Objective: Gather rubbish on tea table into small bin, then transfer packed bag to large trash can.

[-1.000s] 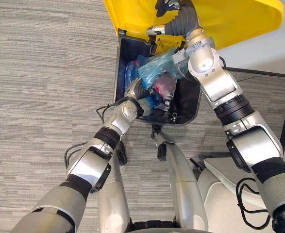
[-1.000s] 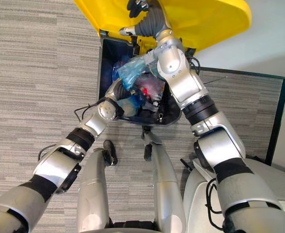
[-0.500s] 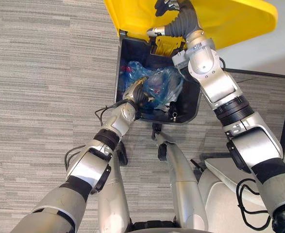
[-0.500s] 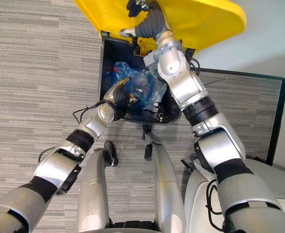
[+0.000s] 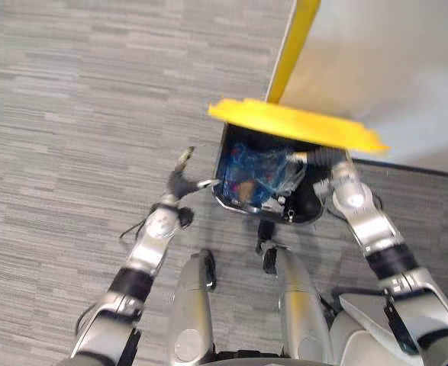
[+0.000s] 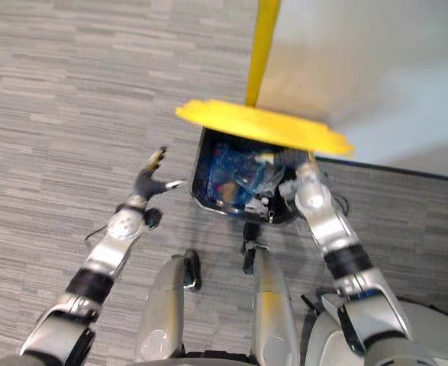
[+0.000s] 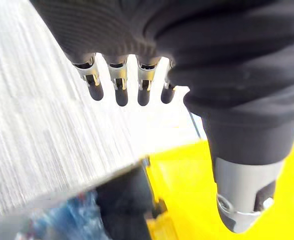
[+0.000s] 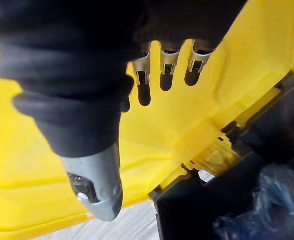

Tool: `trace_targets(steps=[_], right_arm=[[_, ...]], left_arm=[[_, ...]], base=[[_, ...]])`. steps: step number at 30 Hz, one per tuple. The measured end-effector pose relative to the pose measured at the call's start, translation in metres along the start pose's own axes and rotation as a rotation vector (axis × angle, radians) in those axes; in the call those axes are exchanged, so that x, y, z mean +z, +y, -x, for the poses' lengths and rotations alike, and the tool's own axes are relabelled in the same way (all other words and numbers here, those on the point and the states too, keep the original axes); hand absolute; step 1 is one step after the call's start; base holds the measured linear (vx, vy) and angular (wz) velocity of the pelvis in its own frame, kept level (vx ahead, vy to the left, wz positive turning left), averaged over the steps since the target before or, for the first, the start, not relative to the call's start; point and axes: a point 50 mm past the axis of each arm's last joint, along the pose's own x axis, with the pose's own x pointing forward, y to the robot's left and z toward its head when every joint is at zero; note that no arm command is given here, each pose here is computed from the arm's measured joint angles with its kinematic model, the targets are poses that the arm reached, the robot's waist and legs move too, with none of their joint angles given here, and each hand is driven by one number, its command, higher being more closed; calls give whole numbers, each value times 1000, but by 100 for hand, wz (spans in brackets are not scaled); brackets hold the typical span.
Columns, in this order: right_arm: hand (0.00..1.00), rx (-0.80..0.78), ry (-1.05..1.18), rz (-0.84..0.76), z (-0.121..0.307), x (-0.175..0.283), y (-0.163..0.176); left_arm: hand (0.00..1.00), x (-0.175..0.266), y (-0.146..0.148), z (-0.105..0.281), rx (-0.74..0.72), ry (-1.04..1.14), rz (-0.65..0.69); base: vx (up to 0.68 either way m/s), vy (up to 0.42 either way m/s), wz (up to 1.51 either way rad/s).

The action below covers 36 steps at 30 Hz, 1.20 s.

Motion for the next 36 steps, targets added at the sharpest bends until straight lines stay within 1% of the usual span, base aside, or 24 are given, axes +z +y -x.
trace_targets(steps=[1,3,5,7,9,11,12,13,14,15,18,22,27,31,33,36], right_arm=[[0,11,24,3,6,-7,1],[0,42,101,6,26,-28,12],[0,57,145,-7,37,-38,19],[0,79,171,-2,46,-45,28],[0,90,220,-24,55,-54,36],[0,134,312,-44,64,-71,55],[0,149,336,-45,67,-76,60],[0,180,383,-47,72,-84,68],[0,196,415,-48,77,-90,72],[0,221,455,-44,83,-97,80],[0,274,514,-40,93,-107,91],[0,325,592,-32,112,-119,104],[0,374,633,-34,129,-123,118],[0,384,655,-49,141,-125,122],[0,393,720,-67,163,-132,126],[0,405,875,-141,212,-142,140]], left_arm=[[0,-7,5,5,16,25,18],[0,-40,28,31,100,143,66],[0,-63,38,51,147,237,83],[0,-89,42,70,168,352,84],[0,-116,40,90,183,485,111],[0,-154,35,126,206,701,143],[0,-162,32,135,207,756,154],[0,-175,27,153,202,855,164],[0,-183,21,164,197,916,170],[0,-192,11,184,182,1009,175],[0,-201,0,209,167,1112,184],[0,-202,-5,216,137,1134,182],[0,-198,-20,206,117,1107,223],[0,-193,-31,198,106,1077,259],[0,-191,-36,192,90,1058,266],[0,-192,-36,202,89,1073,250]], base=[[96,-61,27],[113,-46,23],[124,-44,17],[111,-32,10],[90,-28,2],[76,-16,0],[81,-23,-1],[49,-20,0],[94,-14,-8],[63,9,-13],[35,36,-23],[-10,42,-17],[-67,38,-21],[-232,50,-35],[-227,-19,-13],[-150,-133,-28]])
